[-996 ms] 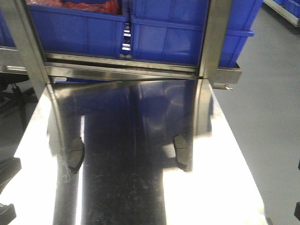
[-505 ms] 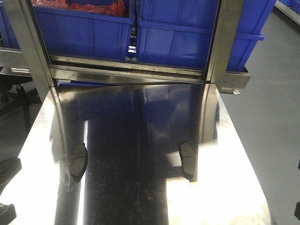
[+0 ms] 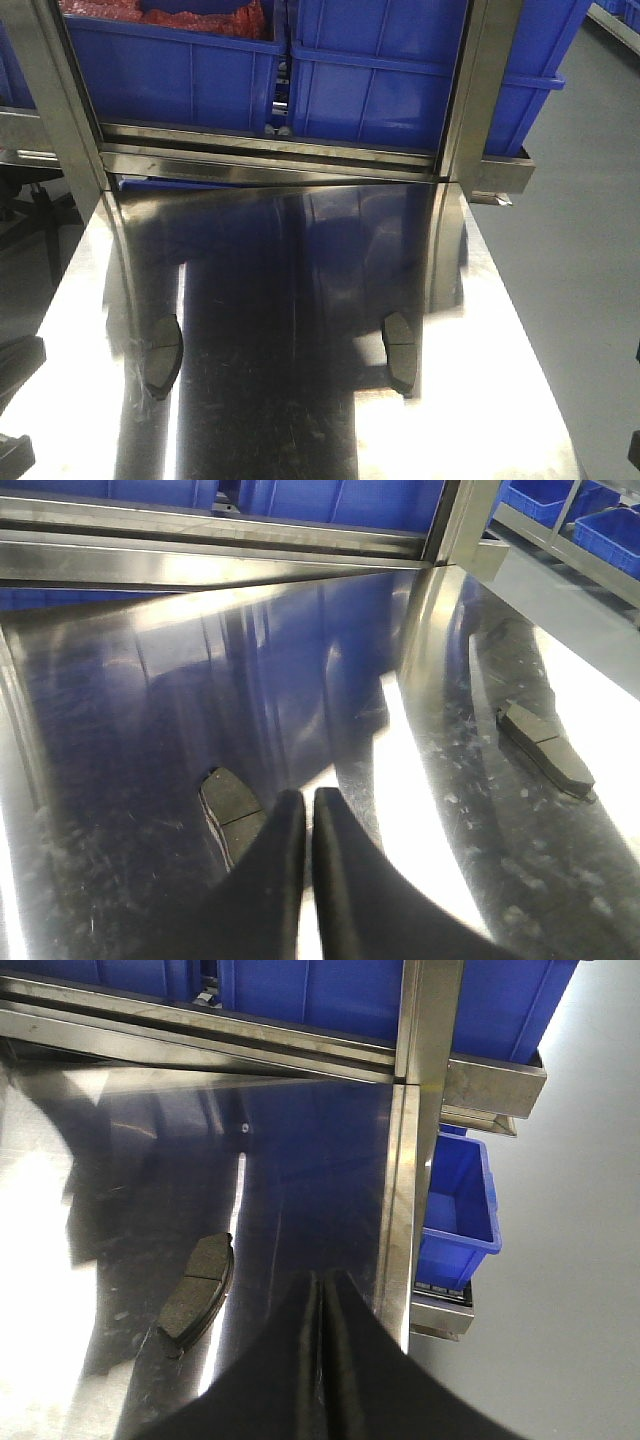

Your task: Move and align brake pads A on conveyor

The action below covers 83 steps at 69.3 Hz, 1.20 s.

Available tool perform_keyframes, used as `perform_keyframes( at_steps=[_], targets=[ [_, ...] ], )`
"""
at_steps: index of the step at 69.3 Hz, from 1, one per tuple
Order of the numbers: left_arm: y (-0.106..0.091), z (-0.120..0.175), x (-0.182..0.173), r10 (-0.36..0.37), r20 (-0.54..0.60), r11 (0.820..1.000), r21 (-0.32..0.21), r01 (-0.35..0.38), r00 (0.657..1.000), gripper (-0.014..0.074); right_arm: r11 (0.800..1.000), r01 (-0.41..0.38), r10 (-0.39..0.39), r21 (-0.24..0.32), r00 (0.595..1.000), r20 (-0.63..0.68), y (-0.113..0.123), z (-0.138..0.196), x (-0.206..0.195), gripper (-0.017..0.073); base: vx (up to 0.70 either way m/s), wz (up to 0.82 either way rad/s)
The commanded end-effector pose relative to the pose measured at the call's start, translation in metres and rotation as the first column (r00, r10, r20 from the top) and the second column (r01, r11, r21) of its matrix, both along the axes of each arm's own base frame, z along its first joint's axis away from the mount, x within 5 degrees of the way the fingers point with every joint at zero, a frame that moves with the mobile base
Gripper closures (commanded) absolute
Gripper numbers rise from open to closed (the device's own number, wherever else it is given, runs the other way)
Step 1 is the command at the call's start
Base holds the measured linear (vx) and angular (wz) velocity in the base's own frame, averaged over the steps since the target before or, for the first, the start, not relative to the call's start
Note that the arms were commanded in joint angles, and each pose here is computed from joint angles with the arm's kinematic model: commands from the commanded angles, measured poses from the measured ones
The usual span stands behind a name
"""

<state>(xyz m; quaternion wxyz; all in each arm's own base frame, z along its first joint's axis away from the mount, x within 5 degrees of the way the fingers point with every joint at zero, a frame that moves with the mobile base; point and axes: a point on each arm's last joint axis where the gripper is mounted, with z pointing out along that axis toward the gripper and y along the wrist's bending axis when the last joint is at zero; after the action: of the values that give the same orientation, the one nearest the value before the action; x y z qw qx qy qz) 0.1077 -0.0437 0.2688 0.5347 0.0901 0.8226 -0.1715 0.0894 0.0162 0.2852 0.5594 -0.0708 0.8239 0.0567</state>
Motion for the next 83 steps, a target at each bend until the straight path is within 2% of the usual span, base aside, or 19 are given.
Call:
perform_keyframes(
  at_steps=[1,83],
  targets=[
    [0.0003,0.014,0.0026,0.019,0.077,0.999,-0.032,-0.016,0.997,0.06,1.0,0.015,-0.015,0.003,0.996,0.086,-0.0012,0.014,0.003,0.0569,0.0,0.0],
    [0.0003,0.014,0.0026,0.019,0.077,0.999,-0.032,-0.016,0.997,0.06,1.0,0.015,-0.015,0.003,0.996,0.086,-0.0012,0.014,0.003,0.0569,0.0,0.0]
  ],
)
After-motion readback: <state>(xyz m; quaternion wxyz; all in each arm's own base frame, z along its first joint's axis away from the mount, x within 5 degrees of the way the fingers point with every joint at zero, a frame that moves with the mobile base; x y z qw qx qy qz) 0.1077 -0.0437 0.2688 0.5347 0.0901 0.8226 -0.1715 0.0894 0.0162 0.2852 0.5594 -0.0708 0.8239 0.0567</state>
